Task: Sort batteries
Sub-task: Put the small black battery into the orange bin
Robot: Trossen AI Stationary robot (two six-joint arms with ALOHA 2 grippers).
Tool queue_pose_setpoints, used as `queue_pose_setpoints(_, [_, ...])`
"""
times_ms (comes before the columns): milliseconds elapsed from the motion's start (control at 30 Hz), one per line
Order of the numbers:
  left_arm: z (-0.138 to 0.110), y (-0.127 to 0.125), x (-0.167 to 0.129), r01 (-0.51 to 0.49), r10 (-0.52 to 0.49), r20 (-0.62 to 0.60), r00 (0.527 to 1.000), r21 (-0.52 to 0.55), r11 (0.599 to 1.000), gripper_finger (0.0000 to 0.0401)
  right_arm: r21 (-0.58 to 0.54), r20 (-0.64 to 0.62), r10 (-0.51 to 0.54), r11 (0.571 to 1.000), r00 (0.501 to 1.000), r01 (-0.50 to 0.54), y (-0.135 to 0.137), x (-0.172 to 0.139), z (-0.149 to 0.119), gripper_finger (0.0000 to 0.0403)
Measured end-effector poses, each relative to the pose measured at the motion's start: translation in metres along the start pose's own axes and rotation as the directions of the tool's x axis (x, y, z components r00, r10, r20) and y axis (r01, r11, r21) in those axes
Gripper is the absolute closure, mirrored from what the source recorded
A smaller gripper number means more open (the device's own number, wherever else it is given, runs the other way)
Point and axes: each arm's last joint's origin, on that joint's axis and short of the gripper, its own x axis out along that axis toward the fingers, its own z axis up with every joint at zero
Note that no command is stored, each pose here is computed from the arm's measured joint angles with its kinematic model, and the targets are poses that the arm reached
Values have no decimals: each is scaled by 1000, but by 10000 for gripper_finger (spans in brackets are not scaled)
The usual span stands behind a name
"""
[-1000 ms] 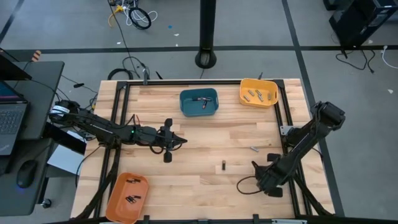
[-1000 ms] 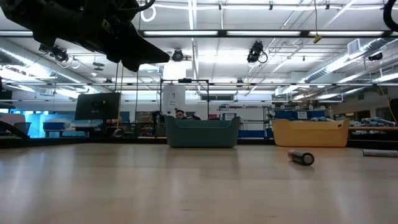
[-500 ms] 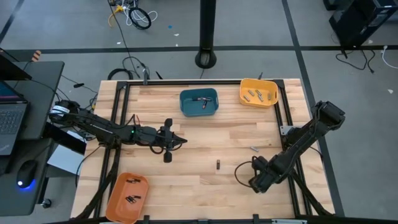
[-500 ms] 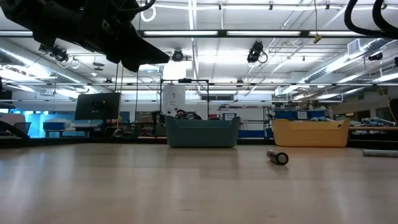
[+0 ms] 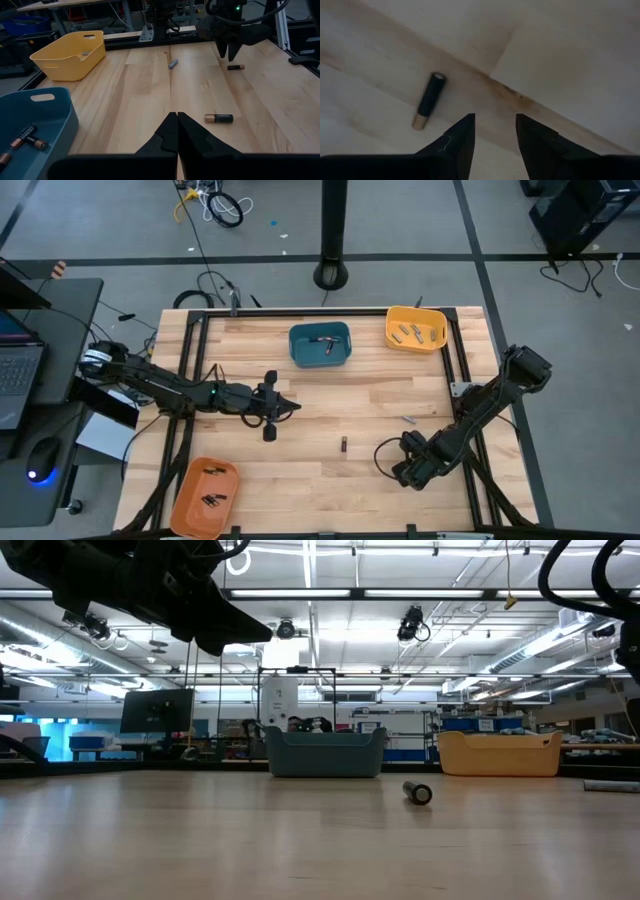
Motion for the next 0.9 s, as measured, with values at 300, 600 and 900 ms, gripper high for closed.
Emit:
queue_pose_setpoints(300, [0,0,0,1,-1,0,1000,0,1000,395,-131,0,114,985,994,-113,11,-1,2,245])
queue_pose_setpoints(600, [-6,-5,8,64,-63,-44,997,15,998,395,-391,114,177,913,978,-120,17,-3,11,370])
queue_pose_setpoints(900, [6,-17,34,176,-158,-123,980,145,974,395,-567,174,335,803,926,-184,34,-7,20,393])
